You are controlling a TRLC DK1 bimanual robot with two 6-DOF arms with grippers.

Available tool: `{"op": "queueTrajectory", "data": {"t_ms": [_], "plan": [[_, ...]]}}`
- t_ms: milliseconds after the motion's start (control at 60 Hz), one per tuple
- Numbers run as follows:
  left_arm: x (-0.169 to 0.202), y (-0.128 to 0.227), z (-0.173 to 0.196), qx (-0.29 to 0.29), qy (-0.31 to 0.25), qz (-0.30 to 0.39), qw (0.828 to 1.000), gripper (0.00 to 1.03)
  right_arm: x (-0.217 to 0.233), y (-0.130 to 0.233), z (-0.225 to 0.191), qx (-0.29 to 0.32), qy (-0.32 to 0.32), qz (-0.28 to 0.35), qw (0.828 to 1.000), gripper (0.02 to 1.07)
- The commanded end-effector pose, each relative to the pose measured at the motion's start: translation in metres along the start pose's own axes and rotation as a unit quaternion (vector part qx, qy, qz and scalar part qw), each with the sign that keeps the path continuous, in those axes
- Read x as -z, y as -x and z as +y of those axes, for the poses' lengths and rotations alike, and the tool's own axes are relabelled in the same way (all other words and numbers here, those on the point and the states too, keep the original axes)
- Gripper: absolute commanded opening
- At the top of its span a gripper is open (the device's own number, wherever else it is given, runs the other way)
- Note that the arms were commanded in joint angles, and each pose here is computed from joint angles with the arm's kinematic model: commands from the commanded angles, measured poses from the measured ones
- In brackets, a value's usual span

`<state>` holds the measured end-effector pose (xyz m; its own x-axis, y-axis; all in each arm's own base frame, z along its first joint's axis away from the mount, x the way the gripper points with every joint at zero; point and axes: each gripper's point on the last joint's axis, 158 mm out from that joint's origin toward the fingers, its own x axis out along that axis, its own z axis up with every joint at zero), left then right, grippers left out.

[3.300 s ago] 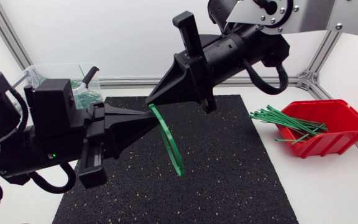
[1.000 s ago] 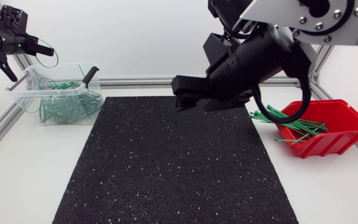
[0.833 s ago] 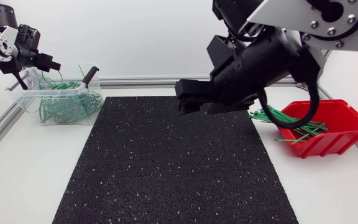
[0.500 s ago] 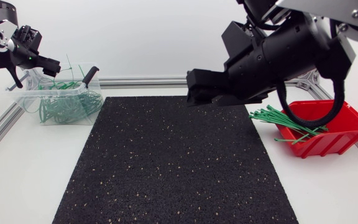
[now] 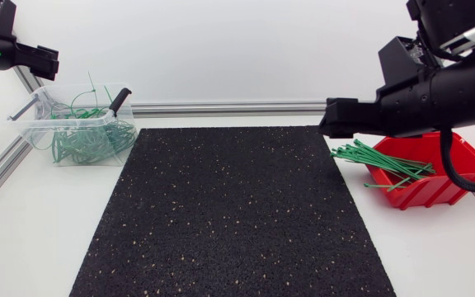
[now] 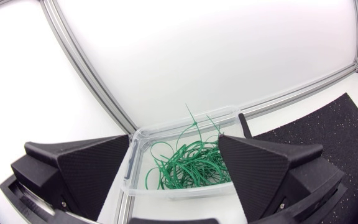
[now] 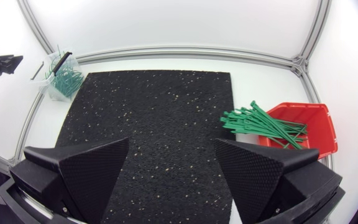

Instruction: Take a green cable tie from the red box, thread the tail through the head to close it, then place it in the transparent bin on the left.

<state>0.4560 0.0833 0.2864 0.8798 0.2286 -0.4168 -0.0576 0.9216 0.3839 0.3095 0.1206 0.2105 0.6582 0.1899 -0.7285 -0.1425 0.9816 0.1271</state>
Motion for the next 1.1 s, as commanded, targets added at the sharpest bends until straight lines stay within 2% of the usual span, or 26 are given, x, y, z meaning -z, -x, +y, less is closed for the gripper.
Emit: {"op": "queueTrajectory", "data": {"t_ms": [0, 183, 450, 717, 967, 1083], "plan": [[0.008, 0.017, -0.01, 0.006, 0.008, -0.007, 1.0, 1.0, 0.007, 0.005, -0.024, 0.023, 0.007, -0.015, 1.0, 1.01], [0.026, 0.044, -0.03, 0.021, -0.002, -0.017, 1.0, 1.0, 0.019, 0.021, -0.07, 0.066, -0.007, -0.058, 0.996, 1.01], [0.052, 0.083, -0.053, 0.036, -0.008, -0.045, 0.998, 1.0, 0.038, 0.035, -0.114, 0.117, -0.012, -0.106, 0.987, 1.01], [0.071, 0.119, -0.065, 0.032, -0.004, -0.107, 0.994, 1.0, 0.054, 0.04, -0.121, 0.125, -0.017, -0.158, 0.979, 1.01], [0.112, 0.135, -0.08, 0.031, -0.003, -0.128, 0.991, 1.0, 0.058, 0.047, -0.126, 0.131, -0.024, -0.215, 0.968, 1.01], [0.124, 0.138, -0.086, 0.038, 0.022, -0.137, 0.99, 1.0, 0.062, 0.043, -0.125, 0.125, -0.019, -0.237, 0.963, 1.01]]}}
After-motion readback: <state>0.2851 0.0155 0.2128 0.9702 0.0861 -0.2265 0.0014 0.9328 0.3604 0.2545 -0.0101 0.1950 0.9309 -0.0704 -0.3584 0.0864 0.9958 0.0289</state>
